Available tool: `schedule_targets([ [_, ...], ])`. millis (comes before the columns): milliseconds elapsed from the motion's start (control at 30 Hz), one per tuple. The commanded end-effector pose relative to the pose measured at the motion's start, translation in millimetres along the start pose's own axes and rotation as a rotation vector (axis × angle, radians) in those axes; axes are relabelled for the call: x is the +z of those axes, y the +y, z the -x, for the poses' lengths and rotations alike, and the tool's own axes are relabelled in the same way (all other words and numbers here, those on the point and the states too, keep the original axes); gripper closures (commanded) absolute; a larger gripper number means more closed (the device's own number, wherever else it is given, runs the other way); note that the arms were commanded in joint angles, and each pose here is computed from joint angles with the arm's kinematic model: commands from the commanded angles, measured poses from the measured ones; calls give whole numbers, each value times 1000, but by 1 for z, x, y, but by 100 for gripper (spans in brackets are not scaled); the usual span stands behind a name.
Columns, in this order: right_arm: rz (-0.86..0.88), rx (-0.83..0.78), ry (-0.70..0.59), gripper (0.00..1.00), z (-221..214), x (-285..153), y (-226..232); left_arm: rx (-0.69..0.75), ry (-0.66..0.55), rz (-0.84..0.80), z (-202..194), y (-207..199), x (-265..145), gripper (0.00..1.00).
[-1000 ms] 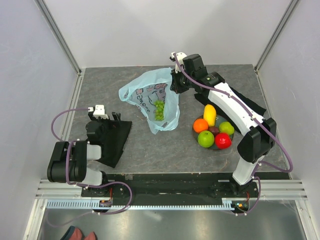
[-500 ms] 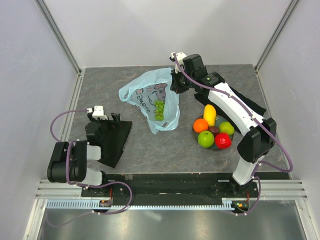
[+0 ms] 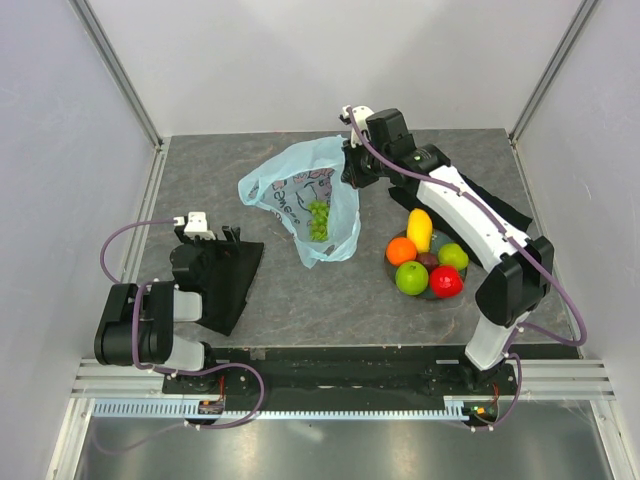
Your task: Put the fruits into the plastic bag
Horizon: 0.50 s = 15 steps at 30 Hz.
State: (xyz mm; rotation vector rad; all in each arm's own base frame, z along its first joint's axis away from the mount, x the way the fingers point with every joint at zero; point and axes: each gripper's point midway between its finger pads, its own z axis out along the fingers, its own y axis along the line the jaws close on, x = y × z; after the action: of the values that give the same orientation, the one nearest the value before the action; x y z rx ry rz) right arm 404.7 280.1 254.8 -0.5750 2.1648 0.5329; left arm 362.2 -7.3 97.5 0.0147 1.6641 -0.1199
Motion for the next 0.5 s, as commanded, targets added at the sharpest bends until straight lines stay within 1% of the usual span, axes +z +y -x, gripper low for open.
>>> schedule_targets([
  [0, 30, -2, -56, 100, 13, -18, 7, 2, -43, -13, 12, -2, 3, 1],
  [300, 60, 1, -51, 100, 3, -27, 14, 2, -43, -13, 12, -2, 3, 1],
  [467, 91, -10, -70, 100, 4, -38, 21, 4, -43, -12, 12, -2, 4, 1],
])
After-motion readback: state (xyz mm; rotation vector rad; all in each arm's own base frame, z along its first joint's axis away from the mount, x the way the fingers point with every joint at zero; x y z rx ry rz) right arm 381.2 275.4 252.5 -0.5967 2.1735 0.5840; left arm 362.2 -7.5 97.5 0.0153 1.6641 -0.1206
